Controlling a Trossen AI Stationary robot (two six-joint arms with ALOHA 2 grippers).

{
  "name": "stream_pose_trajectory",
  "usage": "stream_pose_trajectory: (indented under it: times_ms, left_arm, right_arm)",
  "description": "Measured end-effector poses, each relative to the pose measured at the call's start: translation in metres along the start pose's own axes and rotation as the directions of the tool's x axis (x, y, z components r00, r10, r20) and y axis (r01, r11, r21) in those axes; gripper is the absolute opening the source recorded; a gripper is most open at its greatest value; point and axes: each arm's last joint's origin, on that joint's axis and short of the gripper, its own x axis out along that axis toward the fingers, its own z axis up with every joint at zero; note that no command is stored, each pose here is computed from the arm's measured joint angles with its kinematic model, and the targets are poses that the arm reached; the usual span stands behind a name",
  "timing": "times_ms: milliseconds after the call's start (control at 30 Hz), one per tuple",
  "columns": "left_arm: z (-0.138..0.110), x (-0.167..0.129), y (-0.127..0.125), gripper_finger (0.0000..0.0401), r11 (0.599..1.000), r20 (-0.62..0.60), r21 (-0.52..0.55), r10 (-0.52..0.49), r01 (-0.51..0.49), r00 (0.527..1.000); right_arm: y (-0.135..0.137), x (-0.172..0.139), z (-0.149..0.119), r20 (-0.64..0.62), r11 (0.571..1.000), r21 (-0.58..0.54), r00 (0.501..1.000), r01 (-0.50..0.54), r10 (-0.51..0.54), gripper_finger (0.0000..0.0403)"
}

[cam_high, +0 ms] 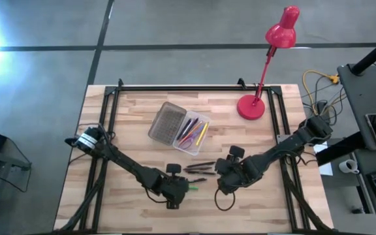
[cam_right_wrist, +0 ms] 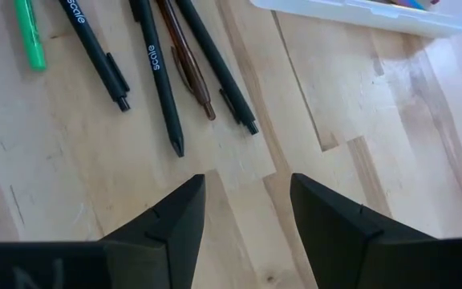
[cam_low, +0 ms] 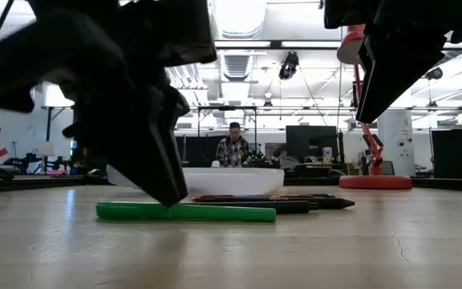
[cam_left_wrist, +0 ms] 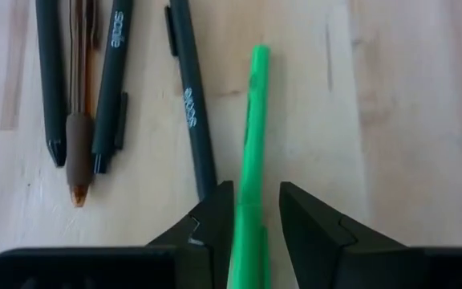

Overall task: Pick & place school supplies into a supply box
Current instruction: Put the green pen into the supply box

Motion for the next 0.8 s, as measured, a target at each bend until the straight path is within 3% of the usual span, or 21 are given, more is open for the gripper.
stream_pose_trajectory:
  times_ms: [467, 700, 800]
  left_arm:
    - [-0.017, 0.008, 0.004, 0.0082, 0.999, -0.053, 0.020, -0.033, 0.034, 0.998]
    - [-0.012, 0.009, 0.009, 0.0018, 0.999, -0.046, 0.006, -0.039, 0.039, 0.998]
    - [-0.010, 0.008, 0.011, 0.0017, 0.999, -0.039, -0.008, -0.054, 0.053, 0.998]
  right_arm:
    - [-0.002, 0.000, -0.002, -0.014, 1.000, -0.010, 1.000, 0.015, -0.015, 0.0176]
    - [-0.002, 0.000, -0.002, -0.014, 1.000, -0.002, 1.000, 0.015, -0.015, 0.0176]
    - [-0.001, -0.005, -0.003, 0.020, 1.000, 0.013, 1.000, 0.022, -0.022, 0.0175]
